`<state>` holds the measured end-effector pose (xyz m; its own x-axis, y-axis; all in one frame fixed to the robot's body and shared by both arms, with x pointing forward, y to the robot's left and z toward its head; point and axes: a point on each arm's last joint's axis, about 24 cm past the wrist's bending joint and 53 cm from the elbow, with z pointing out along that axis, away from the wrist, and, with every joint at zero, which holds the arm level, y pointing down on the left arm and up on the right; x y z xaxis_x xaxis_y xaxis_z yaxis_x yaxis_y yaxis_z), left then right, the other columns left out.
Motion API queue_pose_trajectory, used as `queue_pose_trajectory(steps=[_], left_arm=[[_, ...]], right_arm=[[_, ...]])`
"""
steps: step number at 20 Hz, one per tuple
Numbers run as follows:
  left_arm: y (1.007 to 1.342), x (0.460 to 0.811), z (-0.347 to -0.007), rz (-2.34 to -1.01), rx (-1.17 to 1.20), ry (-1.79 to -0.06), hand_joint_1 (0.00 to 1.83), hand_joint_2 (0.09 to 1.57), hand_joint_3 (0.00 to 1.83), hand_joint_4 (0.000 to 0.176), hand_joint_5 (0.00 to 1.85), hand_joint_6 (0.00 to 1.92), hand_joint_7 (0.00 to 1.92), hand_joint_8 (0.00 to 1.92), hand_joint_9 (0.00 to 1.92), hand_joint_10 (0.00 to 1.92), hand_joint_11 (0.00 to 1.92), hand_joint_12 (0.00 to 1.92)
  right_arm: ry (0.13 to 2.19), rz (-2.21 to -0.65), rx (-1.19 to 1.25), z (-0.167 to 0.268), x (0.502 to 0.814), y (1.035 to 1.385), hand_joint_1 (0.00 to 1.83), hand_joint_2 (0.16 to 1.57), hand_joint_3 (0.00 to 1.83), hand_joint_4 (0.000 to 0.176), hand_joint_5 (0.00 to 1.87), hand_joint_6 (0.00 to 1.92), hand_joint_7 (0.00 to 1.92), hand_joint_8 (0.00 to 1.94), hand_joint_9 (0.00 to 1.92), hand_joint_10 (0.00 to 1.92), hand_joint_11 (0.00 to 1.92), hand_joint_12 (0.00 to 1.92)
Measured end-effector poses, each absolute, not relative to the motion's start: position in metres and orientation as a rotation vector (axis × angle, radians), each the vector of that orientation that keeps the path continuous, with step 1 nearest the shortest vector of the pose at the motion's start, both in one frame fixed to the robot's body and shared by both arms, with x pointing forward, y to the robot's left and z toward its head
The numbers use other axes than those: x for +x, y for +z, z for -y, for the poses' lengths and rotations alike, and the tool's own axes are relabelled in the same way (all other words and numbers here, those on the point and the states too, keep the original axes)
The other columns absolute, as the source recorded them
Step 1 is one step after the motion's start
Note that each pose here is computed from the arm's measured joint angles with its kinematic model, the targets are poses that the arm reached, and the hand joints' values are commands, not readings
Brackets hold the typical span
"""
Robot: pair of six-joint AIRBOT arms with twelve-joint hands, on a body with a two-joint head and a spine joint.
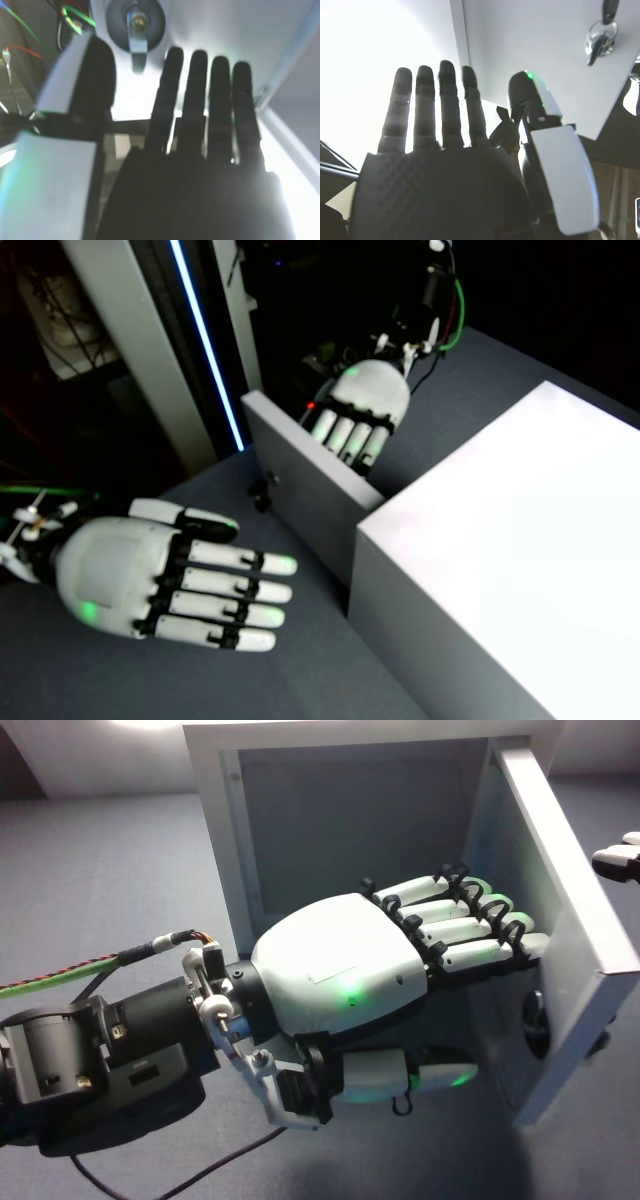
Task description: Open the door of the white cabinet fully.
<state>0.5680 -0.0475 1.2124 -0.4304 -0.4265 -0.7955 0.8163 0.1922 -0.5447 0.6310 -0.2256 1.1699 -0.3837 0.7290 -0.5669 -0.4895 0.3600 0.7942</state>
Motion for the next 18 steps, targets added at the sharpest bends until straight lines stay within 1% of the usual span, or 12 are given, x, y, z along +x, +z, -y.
queue_pose_trajectory(steps=[1,3,5,6,7,8,9,12,13,15,16,18], left_arm=[[1.212,0.568,0.049,-1.406,0.399,-1.482,0.48,1.28,0.00,0.000,0.17,0.00,0.19,0.00,0.15,0.00,0.08,0.23],[1.212,0.568,0.049,-1.406,0.402,-1.481,0.54,1.25,0.00,0.000,0.18,0.00,0.19,0.00,0.16,0.00,0.09,0.21],[1.212,0.569,0.046,-1.407,0.397,-1.477,0.51,1.28,0.00,0.000,0.12,0.00,0.15,0.00,0.13,0.00,0.08,0.20],[1.212,0.570,0.043,-1.411,0.387,-1.475,0.51,1.30,0.01,0.000,0.14,0.01,0.15,0.00,0.13,0.00,0.08,0.20],[1.211,0.570,0.035,-1.417,0.374,-1.468,0.54,1.30,0.01,0.000,0.20,0.02,0.18,0.01,0.16,0.01,0.11,0.21],[1.209,0.570,0.026,-1.428,0.360,-1.459,0.42,1.34,0.03,0.000,0.23,0.03,0.22,0.02,0.18,0.01,0.14,0.23],[1.207,0.571,0.018,-1.432,0.337,-1.458,0.33,1.39,0.02,0.000,0.27,0.01,0.24,0.01,0.21,0.01,0.17,0.22],[1.202,0.572,-0.007,-1.451,0.266,-1.448,0.19,1.44,0.02,0.000,0.17,0.00,0.20,0.00,0.20,0.00,0.14,0.19],[1.204,0.572,-0.019,-1.451,0.238,-1.444,0.26,1.45,0.01,0.000,0.14,0.00,0.10,0.00,0.11,0.00,0.03,0.14],[1.208,0.571,-0.044,-1.440,0.175,-1.444,0.23,1.46,0.01,0.000,0.12,0.00,0.11,0.01,0.12,0.01,0.03,0.15],[1.207,0.573,-0.062,-1.441,0.133,-1.422,0.20,1.46,0.00,0.000,0.14,0.00,0.15,0.00,0.16,0.00,0.04,0.28],[1.203,0.577,-0.087,-1.456,0.064,-1.384,0.18,1.47,0.00,0.000,0.13,0.00,0.13,0.00,0.14,0.00,0.01,0.34]], right_arm=[[1.322,-1.463,0.231,0.226,0.631,1.170,0.47,1.39,0.00,0.021,0.33,0.00,0.31,0.00,0.22,0.00,0.00,0.40],[1.323,-1.465,0.228,0.225,0.631,1.170,0.46,1.40,0.00,0.029,0.32,0.00,0.30,0.00,0.21,0.00,0.00,0.36],[1.324,-1.464,0.230,0.225,0.631,1.170,0.47,1.39,0.00,0.027,0.33,0.00,0.31,0.00,0.22,0.00,0.00,0.39],[1.324,-1.464,0.230,0.225,0.631,1.170,0.47,1.38,0.00,0.000,0.35,0.00,0.33,0.00,0.26,0.00,0.00,0.51],[1.325,-1.465,0.231,0.225,0.631,1.170,0.47,1.38,0.00,0.000,0.35,0.00,0.34,0.00,0.28,0.00,0.00,0.59],[1.326,-1.464,0.234,0.226,0.631,1.170,0.48,1.37,0.00,0.036,0.35,0.00,0.33,0.00,0.26,0.00,0.00,0.57],[1.325,-1.463,0.238,0.226,0.631,1.170,0.49,1.37,0.00,0.050,0.36,0.00,0.33,0.00,0.26,0.00,0.00,0.57],[1.330,-1.451,0.249,0.228,0.632,1.172,0.49,1.39,0.00,0.000,0.37,0.00,0.36,0.00,0.30,0.00,0.00,0.63],[1.331,-1.438,0.260,0.230,0.633,1.174,0.50,1.42,0.01,0.000,0.33,0.00,0.32,0.00,0.26,0.00,0.00,0.52],[1.336,-1.415,0.283,0.233,0.633,1.178,0.50,1.45,0.00,0.000,0.32,0.00,0.31,0.00,0.25,0.00,0.02,0.46],[1.342,-1.407,0.279,0.233,0.632,1.181,0.48,1.44,0.00,0.000,0.32,0.00,0.31,0.00,0.25,0.00,0.05,0.40],[1.346,-1.398,0.278,0.233,0.631,1.183,0.48,1.43,0.00,0.000,0.32,0.00,0.30,0.00,0.24,0.00,0.06,0.39]])
